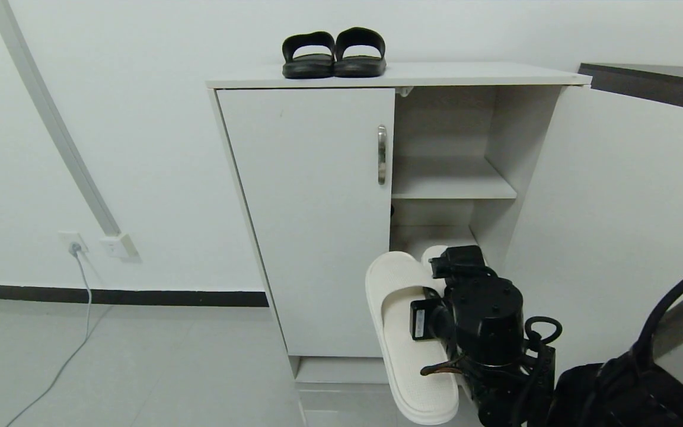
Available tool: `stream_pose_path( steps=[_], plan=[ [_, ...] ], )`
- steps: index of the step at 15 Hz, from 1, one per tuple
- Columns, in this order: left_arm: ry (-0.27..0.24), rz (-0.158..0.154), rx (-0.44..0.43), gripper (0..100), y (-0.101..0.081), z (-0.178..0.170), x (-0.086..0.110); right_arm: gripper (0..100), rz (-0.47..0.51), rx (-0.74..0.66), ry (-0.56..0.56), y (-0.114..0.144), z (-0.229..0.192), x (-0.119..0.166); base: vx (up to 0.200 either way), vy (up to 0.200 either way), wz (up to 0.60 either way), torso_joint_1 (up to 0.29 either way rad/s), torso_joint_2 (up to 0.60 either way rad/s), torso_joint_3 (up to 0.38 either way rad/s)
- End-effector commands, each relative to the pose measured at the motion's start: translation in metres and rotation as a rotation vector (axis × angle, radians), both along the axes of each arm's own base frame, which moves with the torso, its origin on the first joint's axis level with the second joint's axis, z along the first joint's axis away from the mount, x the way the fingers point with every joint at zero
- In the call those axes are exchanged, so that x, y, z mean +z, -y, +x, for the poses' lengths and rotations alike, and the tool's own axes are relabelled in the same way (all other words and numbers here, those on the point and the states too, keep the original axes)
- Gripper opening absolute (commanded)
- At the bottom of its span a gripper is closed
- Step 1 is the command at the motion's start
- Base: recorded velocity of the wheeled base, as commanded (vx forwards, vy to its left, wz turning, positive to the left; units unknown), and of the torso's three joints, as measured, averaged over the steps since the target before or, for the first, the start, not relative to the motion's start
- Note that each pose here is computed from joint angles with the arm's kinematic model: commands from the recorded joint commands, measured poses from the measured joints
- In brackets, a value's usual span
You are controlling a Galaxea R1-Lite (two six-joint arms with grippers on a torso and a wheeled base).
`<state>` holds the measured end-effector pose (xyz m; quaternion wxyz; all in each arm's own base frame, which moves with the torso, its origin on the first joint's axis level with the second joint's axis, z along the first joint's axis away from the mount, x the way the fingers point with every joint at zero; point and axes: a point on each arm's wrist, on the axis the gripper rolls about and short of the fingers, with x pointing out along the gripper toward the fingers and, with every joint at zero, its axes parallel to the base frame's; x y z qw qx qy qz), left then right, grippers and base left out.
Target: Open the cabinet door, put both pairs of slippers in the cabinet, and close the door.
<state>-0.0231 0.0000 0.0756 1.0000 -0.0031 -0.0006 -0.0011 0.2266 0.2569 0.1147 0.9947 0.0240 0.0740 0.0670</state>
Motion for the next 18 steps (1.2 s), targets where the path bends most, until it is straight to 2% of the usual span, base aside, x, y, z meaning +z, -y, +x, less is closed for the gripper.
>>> stream_pose_path(
  steps=[1, 7, 10, 18],
  plan=[
    [-0.003, 0.0, 0.001, 0, 0.0, 0.0, 0.0, 0, -0.018, -0.012, -0.015, -0.003, 0.007, -0.01, 0.0, -0.2, 0.0, 0.002, 0.0, 0.002],
    [-0.003, -0.001, 0.001, 0, 0.0, 0.0, 0.0, 0, -0.041, -0.032, -0.035, 0.0, 0.014, -0.021, 0.0, -0.2, 0.0, 0.004, 0.0, 0.001],
    [-0.003, -0.001, -0.001, 0, 0.0, 0.0, 0.0, 0, -0.056, -0.046, -0.05, 0.001, 0.021, -0.03, 0.0, 0.0, 0.0, 0.0, 0.0, 0.0],
    [-0.003, -0.005, -0.001, 0, 0.0, 0.0, 0.0, 0, -0.06, -0.104, -0.056, 0.016, 0.034, -0.032, 0.0, 0.0, 0.0, 0.0, 0.0, 0.0]
  ],
)
